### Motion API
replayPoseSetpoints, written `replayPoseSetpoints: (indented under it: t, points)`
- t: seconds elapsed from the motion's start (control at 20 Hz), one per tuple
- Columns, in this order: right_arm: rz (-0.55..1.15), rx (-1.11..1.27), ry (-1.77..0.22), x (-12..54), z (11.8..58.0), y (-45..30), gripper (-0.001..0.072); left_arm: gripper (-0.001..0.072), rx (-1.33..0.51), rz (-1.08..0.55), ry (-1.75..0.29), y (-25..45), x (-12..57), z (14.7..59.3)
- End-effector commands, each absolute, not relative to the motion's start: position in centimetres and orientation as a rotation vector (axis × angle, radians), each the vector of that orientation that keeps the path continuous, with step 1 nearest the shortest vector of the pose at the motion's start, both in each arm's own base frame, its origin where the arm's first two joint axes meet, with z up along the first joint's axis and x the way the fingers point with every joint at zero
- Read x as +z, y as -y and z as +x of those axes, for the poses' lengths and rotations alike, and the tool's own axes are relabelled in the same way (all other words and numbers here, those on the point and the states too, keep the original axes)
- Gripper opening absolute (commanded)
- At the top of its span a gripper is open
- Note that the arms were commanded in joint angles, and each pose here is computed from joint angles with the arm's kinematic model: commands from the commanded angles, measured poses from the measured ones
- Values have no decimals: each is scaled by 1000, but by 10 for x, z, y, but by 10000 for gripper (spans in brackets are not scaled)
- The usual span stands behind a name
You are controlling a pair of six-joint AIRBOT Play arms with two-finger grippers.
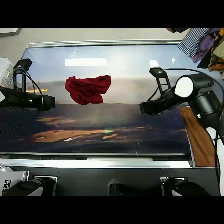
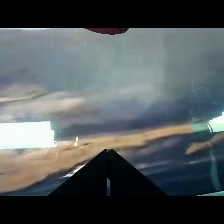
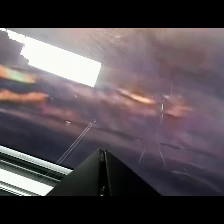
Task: Fold the clothes and pants, and hang the long-sleeved shirts on hangers.
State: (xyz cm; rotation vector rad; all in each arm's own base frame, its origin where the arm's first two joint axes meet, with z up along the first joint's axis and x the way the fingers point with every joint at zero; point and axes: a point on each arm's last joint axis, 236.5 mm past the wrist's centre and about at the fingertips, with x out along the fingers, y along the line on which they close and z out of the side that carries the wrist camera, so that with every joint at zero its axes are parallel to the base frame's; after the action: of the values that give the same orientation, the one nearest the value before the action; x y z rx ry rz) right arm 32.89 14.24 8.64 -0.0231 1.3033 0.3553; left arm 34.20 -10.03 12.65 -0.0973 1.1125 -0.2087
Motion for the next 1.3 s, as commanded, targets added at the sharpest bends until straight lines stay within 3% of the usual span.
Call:
replayPoseSetpoints:
  t: [0.0,1.25]
  points:
    - [-24,356,-1303,87,329,-143,37,16,-210,-97,-1113,101,127,342]
    - [-20,356,-1286,88,333,-144,37,16,-210,-99,-1097,101,128,345]
